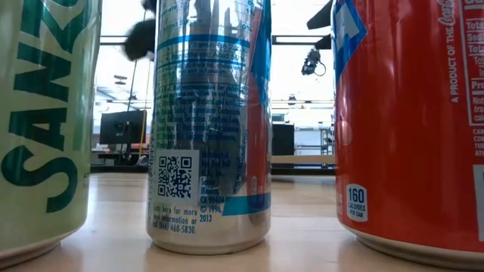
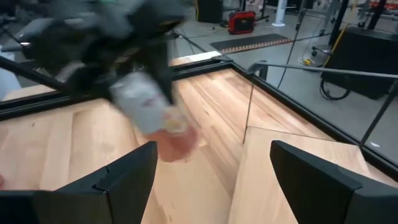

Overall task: Place canned beverage on shelf
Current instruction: Put the white soda can on the shelf

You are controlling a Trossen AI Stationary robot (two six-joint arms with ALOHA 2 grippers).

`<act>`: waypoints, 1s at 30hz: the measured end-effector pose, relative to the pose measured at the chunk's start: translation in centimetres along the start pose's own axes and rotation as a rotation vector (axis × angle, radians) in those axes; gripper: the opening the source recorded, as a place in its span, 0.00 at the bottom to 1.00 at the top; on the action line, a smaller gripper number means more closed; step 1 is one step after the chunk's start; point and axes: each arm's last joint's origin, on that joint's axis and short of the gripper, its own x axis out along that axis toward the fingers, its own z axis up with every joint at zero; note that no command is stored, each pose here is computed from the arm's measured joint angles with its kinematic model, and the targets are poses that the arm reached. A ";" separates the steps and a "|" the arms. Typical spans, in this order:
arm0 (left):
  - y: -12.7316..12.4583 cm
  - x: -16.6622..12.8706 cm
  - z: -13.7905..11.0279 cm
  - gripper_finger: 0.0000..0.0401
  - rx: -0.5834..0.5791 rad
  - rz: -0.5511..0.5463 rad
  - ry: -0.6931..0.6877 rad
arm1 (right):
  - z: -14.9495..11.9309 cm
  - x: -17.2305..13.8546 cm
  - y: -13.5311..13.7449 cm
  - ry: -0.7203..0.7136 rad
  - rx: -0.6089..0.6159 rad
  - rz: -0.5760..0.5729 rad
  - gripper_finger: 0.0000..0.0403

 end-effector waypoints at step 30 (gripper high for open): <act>13.6 10.5 -8.4 0.77 -0.240 -0.292 0.030 | 0.0 2.0 -3.1 0.105 -0.221 0.009 0.80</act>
